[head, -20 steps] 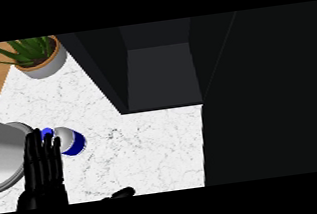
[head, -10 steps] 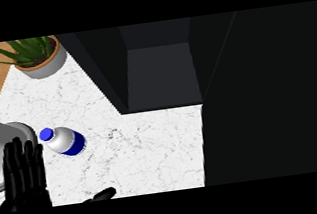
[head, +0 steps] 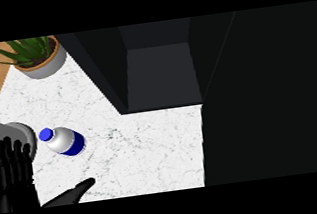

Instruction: Pick up the bottled water, place it into the cabinet and close the cabinet

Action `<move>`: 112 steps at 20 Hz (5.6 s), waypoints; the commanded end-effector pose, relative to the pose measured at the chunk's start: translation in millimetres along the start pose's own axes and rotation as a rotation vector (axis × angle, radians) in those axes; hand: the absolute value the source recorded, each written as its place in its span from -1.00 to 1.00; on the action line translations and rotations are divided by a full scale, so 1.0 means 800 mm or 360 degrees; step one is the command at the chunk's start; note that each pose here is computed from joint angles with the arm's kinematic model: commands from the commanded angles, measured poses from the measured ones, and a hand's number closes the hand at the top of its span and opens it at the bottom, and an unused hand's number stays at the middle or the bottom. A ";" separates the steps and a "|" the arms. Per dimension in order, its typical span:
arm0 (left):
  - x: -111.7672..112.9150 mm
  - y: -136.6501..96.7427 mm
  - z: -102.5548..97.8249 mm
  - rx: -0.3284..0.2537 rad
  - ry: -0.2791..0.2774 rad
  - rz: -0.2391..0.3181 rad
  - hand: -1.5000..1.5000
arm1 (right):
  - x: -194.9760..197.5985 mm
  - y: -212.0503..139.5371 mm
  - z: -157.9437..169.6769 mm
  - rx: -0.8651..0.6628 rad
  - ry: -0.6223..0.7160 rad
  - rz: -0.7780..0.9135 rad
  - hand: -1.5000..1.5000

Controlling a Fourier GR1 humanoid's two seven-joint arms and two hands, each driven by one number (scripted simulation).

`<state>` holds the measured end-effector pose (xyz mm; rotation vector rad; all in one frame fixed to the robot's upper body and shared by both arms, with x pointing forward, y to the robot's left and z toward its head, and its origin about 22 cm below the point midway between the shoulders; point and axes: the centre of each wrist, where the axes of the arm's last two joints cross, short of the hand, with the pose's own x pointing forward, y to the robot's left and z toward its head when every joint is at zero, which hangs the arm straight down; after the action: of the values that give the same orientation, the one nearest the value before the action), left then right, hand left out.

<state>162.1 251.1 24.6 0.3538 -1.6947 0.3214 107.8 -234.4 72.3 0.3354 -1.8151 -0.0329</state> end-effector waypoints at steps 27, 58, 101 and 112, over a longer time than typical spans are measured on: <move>-0.174 0.099 -0.063 0.0067 0.0358 0.0176 -1.00 | -0.009 0.009 0.015 0.0007 0.0001 -0.0008 -1.00; -0.235 0.043 -0.107 -0.0130 0.0371 0.0596 -1.00 | -0.025 0.011 0.016 0.0038 0.0008 -0.0074 -1.00; -0.208 0.011 -0.097 -0.0712 0.0384 0.0986 1.00 | -0.037 -0.003 0.021 0.0049 0.0058 -0.0073 -1.00; -0.114 -0.076 -0.089 -0.0843 0.0273 0.0896 1.00 | -0.036 0.025 0.012 0.0070 0.0059 -0.0109 -1.00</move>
<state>264.6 251.7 -79.6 -0.5259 -1.5689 0.3067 105.5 -216.0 50.0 0.3991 -1.7780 -0.0368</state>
